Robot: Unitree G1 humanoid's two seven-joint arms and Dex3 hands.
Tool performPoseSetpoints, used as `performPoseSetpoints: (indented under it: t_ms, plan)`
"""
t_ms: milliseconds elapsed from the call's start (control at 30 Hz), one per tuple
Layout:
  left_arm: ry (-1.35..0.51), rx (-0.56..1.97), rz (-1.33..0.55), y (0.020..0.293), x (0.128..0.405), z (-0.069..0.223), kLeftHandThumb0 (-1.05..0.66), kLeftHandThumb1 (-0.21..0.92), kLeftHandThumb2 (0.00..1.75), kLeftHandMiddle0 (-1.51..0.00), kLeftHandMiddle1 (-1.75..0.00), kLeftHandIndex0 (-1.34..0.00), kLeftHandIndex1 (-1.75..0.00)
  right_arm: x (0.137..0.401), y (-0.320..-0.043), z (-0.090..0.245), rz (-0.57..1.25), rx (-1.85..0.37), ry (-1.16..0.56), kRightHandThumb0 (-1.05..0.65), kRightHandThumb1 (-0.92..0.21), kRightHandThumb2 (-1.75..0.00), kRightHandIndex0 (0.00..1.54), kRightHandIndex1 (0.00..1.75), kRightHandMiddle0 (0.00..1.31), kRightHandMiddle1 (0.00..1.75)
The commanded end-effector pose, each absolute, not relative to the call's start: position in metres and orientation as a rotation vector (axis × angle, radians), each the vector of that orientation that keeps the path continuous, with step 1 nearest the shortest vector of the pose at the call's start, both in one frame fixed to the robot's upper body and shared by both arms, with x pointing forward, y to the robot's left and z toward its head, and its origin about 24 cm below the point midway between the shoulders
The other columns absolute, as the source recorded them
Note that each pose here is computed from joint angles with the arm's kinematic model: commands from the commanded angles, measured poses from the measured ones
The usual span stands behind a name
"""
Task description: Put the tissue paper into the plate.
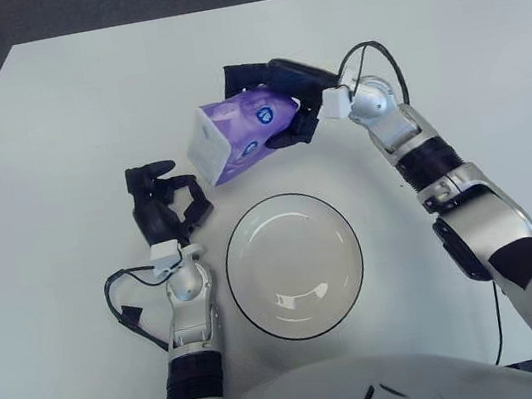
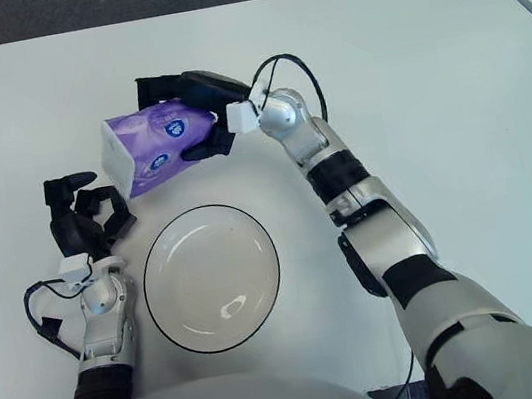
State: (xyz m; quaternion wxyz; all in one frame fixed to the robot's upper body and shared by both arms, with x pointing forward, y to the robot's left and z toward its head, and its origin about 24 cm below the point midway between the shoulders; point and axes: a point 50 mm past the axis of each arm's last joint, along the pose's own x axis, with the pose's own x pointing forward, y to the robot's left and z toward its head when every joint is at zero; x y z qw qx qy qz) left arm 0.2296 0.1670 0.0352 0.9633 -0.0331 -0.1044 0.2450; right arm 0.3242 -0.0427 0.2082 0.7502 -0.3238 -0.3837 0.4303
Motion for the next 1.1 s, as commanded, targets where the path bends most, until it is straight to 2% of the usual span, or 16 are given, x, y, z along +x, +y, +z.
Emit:
performPoseSetpoints:
  t_ms: [0,167,300,533,733,1067]
  plan:
    - [0.018,-0.022,0.516,0.167,0.202,-0.012,-0.01,0.44,1.09,-0.63,-1.46,-0.35,-1.75,0.317,-0.051,0.214,0.931,-0.664,-0.863,-0.54,-0.16,-1.51,1.29,1.75,0.74,1.75]
    - [0.02,-0.028,0.511,0.168,0.203,-0.012,-0.01,0.45,1.09,-0.63,-1.47,-0.34,-1.75,0.308,-0.06,0.214,0.942,-0.603,-0.886,-0.56,-0.1,-1.58,1.31,1.75,0.79,1.75]
    - [0.023,-0.018,0.507,0.168,0.203,-0.012,-0.01,0.45,1.08,-0.62,-1.47,-0.35,-1.75,0.291,-0.074,0.208,0.96,-0.547,-0.899,-0.58,-0.07,-1.62,1.32,1.75,0.82,1.75]
    - [0.078,-0.015,0.511,0.169,0.203,-0.015,-0.01,0.5,1.0,-0.6,-1.44,-0.33,-1.75,0.282,-0.072,0.207,1.084,-0.444,-0.837,-0.61,-0.03,-1.67,1.31,1.75,0.85,1.75]
    - [0.105,-0.011,0.521,0.17,0.203,-0.017,-0.01,0.53,0.97,-0.58,-1.41,-0.34,-1.75,0.261,-0.072,0.209,1.146,-0.365,-0.859,-0.61,-0.03,-1.68,1.28,1.75,0.86,1.75]
    - [0.067,-0.002,0.52,0.168,0.204,-0.009,0.0,0.54,0.97,-0.57,-1.46,-0.3,-1.75,0.247,-0.093,0.207,1.262,-0.564,-1.014,-0.56,-0.12,-1.56,1.25,1.75,0.77,1.75]
